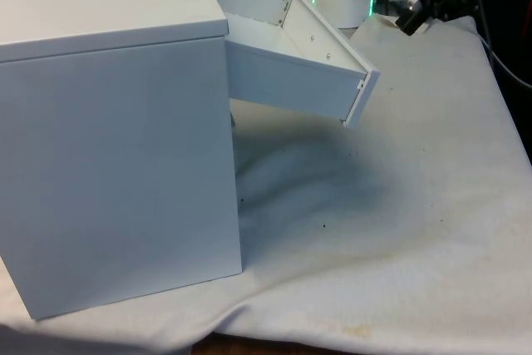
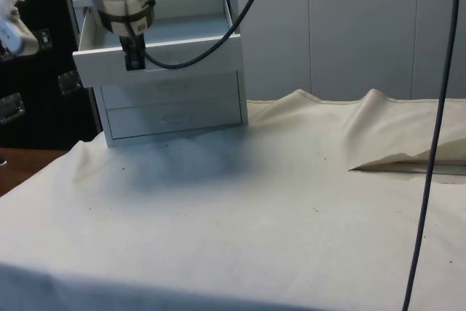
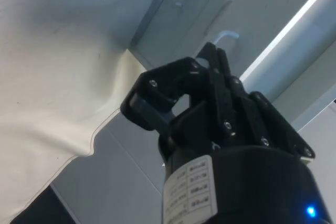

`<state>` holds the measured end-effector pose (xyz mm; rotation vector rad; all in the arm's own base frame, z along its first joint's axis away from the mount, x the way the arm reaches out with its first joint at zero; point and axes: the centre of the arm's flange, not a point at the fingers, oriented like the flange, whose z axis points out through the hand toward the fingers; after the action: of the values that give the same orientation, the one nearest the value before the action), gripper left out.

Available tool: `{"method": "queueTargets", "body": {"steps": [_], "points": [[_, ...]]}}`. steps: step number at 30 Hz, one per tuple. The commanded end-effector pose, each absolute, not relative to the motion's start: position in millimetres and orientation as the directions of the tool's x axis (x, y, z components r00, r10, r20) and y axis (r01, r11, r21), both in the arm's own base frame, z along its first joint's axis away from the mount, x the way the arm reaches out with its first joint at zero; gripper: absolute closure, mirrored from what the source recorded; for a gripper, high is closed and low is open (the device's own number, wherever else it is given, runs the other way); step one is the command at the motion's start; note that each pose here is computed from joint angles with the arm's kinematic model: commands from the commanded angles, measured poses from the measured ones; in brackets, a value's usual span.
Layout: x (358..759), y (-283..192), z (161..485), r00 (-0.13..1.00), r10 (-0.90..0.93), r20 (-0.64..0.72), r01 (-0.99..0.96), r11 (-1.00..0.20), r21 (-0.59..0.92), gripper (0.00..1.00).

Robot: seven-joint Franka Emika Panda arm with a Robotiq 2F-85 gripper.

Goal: Open the drawer, then close it.

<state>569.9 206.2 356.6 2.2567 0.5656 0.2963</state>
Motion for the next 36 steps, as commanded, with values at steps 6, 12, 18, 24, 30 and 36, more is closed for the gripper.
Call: {"method": "queueTargets", "body": {"steps": [6,12,18,24,30,36], "points": [[569.5,204.7,334.2,0.877,0.48,0.025,0.304,-0.594,0.745,1.0],[571.1,195.7,313.7,0.884,0.467,0.012,0.301,-0.589,0.75,1.0],[572.0,183.4,305.3,0.888,0.459,-0.008,0.303,-0.573,0.762,1.0],[573.2,166.3,303.5,0.893,0.449,-0.03,0.302,-0.549,0.779,1.0],[575.0,152.7,303.2,0.897,0.438,-0.049,0.299,-0.523,0.798,1.0],[576.1,143.9,303.5,0.9,0.433,-0.061,0.297,-0.502,0.812,1.0]]}}
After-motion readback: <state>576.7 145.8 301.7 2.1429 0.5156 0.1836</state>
